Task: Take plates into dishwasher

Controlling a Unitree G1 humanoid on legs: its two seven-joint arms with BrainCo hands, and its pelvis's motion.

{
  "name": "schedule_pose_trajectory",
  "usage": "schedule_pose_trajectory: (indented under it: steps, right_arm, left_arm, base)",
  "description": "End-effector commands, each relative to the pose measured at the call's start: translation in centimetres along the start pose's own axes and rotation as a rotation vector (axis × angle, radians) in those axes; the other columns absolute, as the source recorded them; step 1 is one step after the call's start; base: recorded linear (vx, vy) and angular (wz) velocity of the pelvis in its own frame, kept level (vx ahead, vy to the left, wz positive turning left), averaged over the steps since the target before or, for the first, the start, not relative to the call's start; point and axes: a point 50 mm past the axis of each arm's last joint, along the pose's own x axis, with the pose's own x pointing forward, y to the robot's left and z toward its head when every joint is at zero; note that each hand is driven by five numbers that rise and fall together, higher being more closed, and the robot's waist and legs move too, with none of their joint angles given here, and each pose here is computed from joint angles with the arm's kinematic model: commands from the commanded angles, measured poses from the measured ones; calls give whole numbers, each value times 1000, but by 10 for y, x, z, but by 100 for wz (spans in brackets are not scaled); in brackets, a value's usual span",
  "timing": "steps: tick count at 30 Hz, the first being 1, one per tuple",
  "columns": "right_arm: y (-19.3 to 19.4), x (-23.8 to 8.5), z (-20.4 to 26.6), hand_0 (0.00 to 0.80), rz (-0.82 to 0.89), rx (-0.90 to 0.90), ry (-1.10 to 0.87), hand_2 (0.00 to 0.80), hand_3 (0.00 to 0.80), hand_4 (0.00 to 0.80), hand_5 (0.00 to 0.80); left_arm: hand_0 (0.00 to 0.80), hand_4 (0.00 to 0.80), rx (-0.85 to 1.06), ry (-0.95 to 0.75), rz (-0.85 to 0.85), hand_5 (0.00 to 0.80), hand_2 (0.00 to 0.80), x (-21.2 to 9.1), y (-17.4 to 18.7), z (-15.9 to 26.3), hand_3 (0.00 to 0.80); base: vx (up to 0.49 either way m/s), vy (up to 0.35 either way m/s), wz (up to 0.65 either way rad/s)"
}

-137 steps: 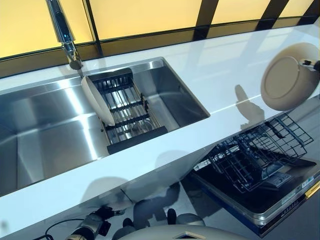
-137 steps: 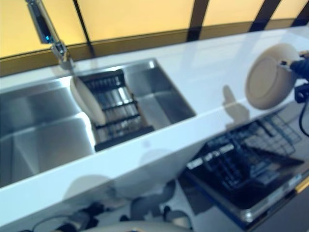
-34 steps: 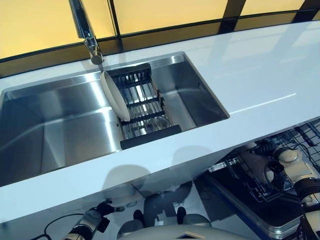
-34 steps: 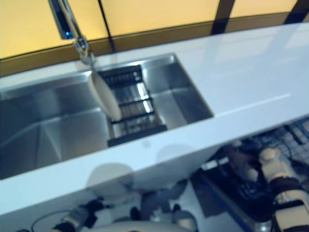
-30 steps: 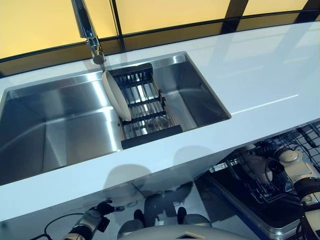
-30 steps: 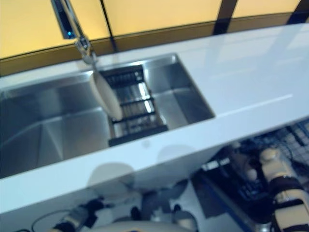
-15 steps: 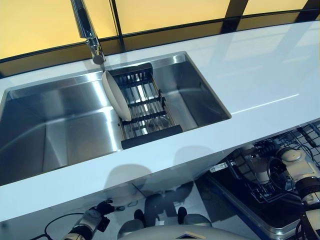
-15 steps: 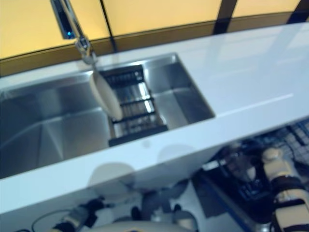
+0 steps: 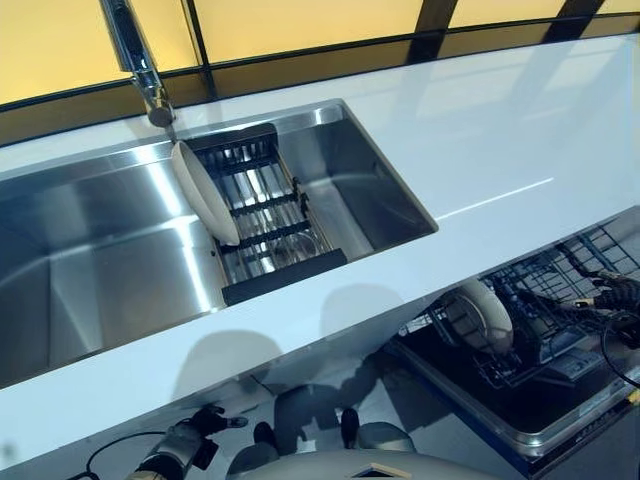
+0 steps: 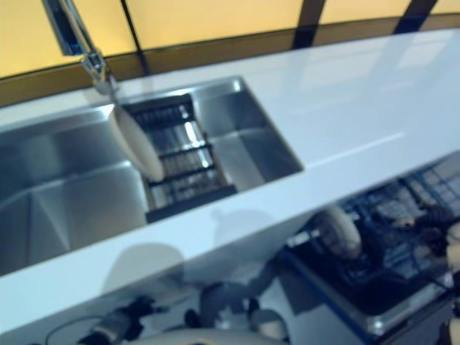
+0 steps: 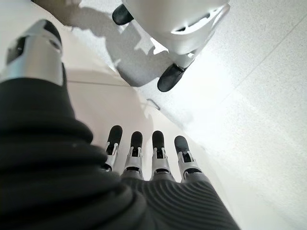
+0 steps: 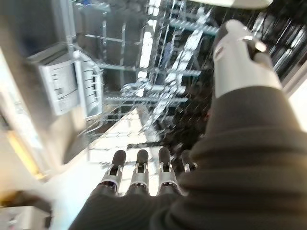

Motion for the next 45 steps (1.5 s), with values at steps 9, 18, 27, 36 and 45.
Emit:
schedule_pose_trajectory:
  steps: [9, 18, 27, 36, 45]
  right_arm:
    - [-73, -36, -10, 0, -379, 315, -7, 0, 0, 0, 0]
    - [-105, -60, 49, 0, -587, 488, -264, 0, 0, 0, 0]
    - [-125, -94, 122, 0, -659, 620, -555, 0, 0, 0, 0]
    - [-99, -102, 186, 0, -549, 564, -719, 0, 0, 0, 0]
    - [-61, -110, 243, 0, -407, 464, -839, 0, 0, 0, 0]
  left_arm:
    - [0, 0, -6, -37, 93, 0, 0, 0, 24, 13, 0]
    - [0, 0, -38, -36, 77, 0, 0, 1, 20, 14, 0]
    - [0, 0, -37, -7, 63, 0, 0, 2, 13, 6, 0]
    - [0, 0, -35, -9, 49, 0, 0, 3, 8, 9, 0]
    - [0, 0, -43, -3, 45, 0, 0, 3, 7, 11, 0]
  base:
    - [-4, 12, -8]
    - [4, 31, -4]
    - [1, 0, 1]
    - [8, 4, 9]
    - [7, 3, 19]
